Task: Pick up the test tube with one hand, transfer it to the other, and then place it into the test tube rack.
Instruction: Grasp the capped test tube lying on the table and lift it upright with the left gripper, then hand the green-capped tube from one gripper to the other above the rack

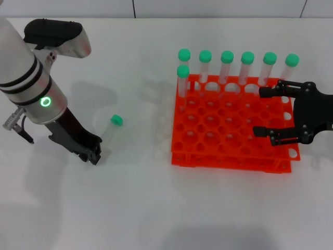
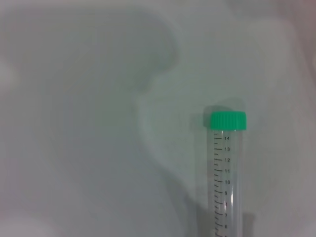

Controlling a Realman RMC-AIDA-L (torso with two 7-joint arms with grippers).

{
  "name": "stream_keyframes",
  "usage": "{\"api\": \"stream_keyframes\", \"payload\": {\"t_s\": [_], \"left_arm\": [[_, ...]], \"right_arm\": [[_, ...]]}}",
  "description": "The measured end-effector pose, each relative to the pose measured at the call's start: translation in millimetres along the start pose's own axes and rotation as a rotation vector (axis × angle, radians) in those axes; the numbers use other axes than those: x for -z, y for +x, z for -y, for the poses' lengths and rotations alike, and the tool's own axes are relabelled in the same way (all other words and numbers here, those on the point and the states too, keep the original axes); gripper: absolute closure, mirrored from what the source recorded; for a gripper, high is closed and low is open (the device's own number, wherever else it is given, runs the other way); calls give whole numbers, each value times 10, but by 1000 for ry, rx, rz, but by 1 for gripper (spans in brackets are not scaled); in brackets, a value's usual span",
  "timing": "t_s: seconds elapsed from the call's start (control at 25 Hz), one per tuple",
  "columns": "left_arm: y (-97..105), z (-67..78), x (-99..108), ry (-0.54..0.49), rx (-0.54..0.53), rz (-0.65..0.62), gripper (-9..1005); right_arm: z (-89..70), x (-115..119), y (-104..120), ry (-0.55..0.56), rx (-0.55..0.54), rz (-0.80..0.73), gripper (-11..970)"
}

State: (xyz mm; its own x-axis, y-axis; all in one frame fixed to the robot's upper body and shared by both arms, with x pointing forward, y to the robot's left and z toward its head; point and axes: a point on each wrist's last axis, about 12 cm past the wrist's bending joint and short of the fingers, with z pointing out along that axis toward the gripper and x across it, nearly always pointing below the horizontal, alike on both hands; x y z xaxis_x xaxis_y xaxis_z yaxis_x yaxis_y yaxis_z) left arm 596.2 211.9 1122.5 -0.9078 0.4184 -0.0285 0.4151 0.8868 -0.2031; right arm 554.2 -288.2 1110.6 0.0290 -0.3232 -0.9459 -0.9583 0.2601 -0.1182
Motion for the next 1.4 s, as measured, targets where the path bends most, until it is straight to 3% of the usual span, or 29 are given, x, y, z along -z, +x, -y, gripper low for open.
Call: {"api": "stream_keyframes", "payload": {"t_s": [0.16,0.36,0.6,0.76,1.0,1.16,1.24,1.4], "left_arm": [[-34,14,44,-1,-10,28,810],[-114,101,318,23,-61,164,806],[-160,166,683,5,-194,408,802],[-192,182,785,20,-300,570,799],[-182,170,810,52,-528,811,794],[-170,192,800,102,-608,900,791],[-174,184,745,217,-691,975,789],[-201,177,647,318,-757,972,786]], "right_arm": [[8,13,1,2,1,-3,96],[5,67,15,16,-8,0,96],[7,153,2,41,-15,33,96],[-3,225,-13,54,-22,65,96],[-7,239,-19,51,-32,72,97],[-13,234,-14,48,-42,74,97],[-21,220,-12,44,-43,75,97],[-28,176,-23,33,-43,80,97]]}}
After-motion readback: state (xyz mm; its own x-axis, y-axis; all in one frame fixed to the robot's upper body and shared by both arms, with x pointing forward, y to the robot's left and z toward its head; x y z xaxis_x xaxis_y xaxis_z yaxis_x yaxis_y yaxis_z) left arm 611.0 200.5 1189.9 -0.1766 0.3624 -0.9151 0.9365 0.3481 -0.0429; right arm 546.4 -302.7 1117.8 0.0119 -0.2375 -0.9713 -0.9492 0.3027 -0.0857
